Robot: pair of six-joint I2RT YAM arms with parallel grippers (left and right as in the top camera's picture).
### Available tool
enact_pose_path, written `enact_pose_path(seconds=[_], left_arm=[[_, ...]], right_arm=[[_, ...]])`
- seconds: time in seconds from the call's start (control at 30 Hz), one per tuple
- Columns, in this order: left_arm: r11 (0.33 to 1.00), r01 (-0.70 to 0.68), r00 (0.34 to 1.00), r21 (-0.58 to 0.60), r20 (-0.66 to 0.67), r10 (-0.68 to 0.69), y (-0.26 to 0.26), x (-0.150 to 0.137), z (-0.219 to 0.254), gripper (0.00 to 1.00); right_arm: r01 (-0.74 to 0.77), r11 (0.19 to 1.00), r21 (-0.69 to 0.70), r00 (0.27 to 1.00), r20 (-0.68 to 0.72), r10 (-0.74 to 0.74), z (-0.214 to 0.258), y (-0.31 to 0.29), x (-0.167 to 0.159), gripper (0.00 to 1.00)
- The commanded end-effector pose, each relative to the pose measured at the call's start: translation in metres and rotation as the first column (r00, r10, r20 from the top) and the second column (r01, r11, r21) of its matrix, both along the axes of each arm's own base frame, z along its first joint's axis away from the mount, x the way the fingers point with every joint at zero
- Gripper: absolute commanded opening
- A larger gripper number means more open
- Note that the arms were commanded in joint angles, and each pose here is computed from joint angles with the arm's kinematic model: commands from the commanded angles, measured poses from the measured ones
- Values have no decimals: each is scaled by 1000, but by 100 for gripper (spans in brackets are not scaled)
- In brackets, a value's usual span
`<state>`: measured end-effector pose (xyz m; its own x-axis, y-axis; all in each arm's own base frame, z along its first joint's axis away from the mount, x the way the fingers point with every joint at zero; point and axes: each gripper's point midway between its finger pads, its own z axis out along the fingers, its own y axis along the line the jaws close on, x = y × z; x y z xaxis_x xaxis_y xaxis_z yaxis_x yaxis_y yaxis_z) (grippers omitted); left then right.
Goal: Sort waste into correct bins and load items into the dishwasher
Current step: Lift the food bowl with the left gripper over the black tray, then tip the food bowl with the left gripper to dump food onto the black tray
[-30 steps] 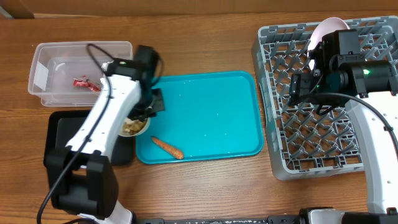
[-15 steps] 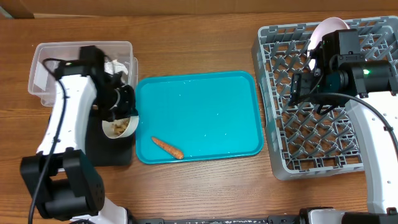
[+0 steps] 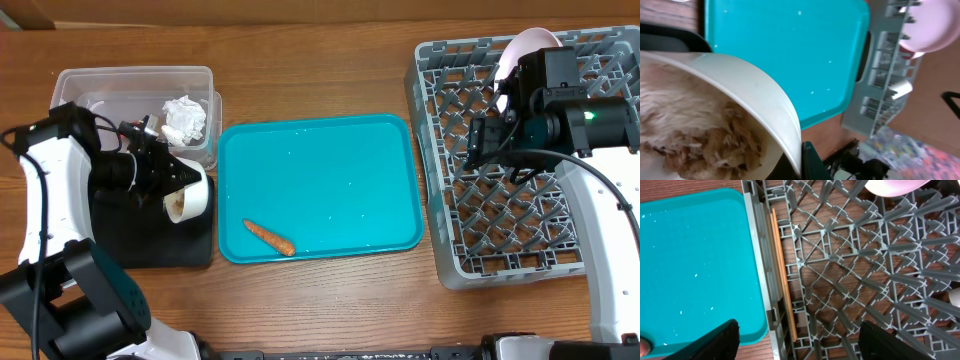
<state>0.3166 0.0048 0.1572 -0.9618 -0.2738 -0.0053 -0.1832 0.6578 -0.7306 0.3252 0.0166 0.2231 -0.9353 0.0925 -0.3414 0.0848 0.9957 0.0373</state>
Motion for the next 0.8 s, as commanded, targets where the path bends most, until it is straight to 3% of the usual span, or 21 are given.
enact_pose_path(seconds=[0.0,0.3,0.77], left_arm=[[994,23,993,-104,117,-11,-8,-3,14,4],[960,-55,972,-274,205,114,6,-14,-1,4],[925,-153,919,-347,295,262,39,-23,0,4]], right_arm=[[9,1000,-9,1000,13,-9,3,-3,1,79],[9,1000,-9,1000,13,-9,3,-3,1,79],[9,1000,-8,1000,13,-8,3,-3,1,79]])
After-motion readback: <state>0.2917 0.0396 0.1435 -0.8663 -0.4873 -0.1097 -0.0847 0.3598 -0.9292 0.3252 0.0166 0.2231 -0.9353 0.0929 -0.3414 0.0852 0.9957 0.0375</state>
